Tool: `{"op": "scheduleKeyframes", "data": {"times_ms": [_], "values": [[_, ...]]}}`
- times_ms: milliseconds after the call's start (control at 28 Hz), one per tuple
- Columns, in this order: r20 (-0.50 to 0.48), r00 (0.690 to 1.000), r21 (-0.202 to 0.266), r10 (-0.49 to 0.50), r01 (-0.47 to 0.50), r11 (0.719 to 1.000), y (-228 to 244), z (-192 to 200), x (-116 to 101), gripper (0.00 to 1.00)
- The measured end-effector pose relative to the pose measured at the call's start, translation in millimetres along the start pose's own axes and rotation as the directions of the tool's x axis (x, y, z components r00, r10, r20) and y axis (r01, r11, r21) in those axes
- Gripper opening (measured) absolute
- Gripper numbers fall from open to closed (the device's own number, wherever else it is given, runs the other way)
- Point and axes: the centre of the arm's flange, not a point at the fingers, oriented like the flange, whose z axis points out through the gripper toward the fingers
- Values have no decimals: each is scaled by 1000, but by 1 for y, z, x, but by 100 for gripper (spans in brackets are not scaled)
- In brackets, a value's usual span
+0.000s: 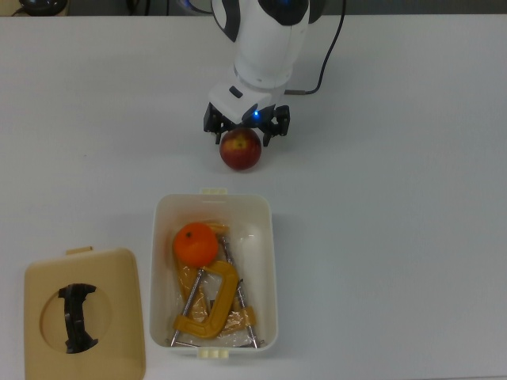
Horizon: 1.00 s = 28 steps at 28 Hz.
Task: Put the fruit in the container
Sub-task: 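Move the gripper to the red apple and grasp it, then lift the apple, carry it over the container and release it inside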
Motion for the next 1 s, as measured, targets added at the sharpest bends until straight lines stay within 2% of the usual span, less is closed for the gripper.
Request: {"op": "scheduleKeyframes", "data": {"times_ms": [250, 357, 536, 607, 714, 750, 1000], "values": [[15, 1000, -30, -19, 20, 999, -5, 30, 0, 98], [8, 1000, -30, -17, 17, 999, -4, 27, 2, 90], [-45, 999, -23, 4, -5, 1000, 0, 1, 13, 90], [-83, 996, -8, 27, -27, 1000, 4, -20, 20, 90], [-135, 988, 39, 80, -76, 996, 11, -53, 33, 90], [-164, 980, 65, 110, -101, 993, 17, -72, 40, 90], [-260, 935, 151, 240, -206, 967, 64, -132, 69, 90]]}}
